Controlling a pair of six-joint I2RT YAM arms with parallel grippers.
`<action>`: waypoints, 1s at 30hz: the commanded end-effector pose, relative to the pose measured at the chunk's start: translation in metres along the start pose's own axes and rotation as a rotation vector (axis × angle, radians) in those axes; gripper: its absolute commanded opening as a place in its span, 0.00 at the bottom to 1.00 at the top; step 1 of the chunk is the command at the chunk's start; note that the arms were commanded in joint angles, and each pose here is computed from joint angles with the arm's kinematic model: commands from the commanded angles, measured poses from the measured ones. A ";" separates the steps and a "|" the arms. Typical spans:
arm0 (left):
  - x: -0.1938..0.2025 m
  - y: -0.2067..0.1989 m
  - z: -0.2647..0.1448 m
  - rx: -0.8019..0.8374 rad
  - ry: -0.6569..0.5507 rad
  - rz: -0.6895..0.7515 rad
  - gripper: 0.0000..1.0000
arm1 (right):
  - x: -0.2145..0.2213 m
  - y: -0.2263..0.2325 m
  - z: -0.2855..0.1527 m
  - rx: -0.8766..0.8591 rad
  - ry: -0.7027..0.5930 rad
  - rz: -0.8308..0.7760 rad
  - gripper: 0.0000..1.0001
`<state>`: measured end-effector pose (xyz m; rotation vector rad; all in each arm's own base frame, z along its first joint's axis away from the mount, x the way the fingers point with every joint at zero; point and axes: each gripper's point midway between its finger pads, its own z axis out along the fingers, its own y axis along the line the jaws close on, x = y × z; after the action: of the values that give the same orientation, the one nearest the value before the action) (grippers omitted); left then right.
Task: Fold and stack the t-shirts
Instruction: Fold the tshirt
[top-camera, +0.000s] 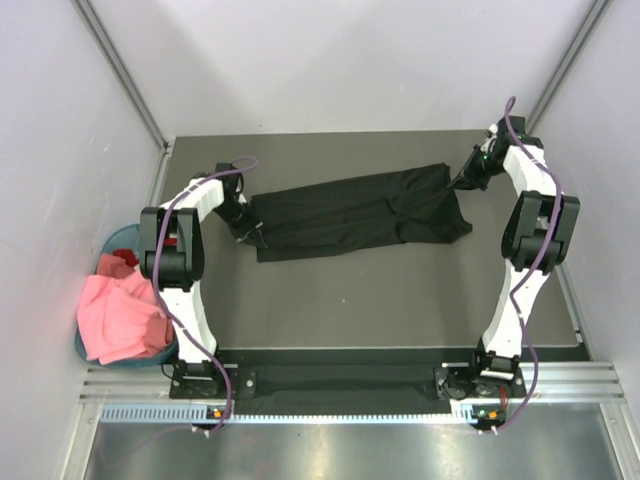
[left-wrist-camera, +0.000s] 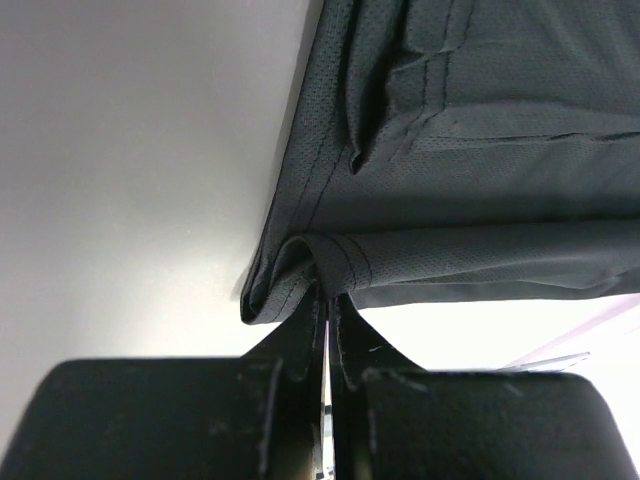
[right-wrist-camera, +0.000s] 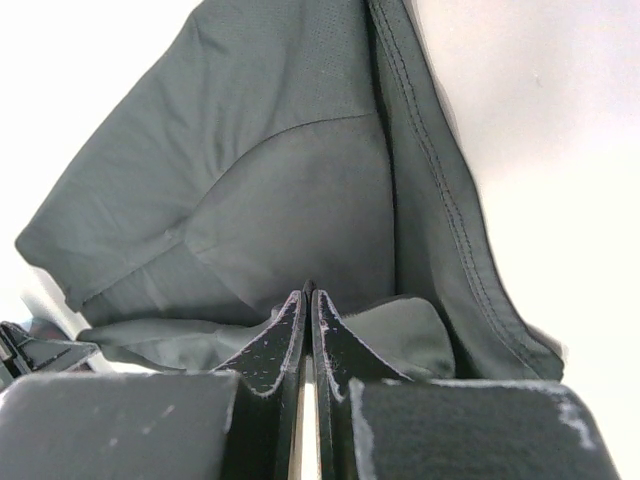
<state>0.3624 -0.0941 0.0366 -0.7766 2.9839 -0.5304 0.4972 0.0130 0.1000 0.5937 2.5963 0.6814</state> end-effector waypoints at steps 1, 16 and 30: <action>-0.007 -0.001 -0.005 -0.005 -0.011 0.001 0.00 | -0.011 0.014 0.001 -0.031 -0.027 -0.044 0.01; -0.006 0.009 -0.002 -0.027 -0.015 -0.016 0.00 | -0.024 0.030 0.013 -0.083 -0.064 -0.027 0.00; -0.017 0.006 0.000 -0.008 -0.015 -0.020 0.00 | -0.031 0.031 0.037 -0.099 -0.057 0.004 0.02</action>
<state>0.3659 -0.0838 0.0316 -0.8149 2.9787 -0.5048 0.5337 0.0334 0.0845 0.6128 2.5414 0.7736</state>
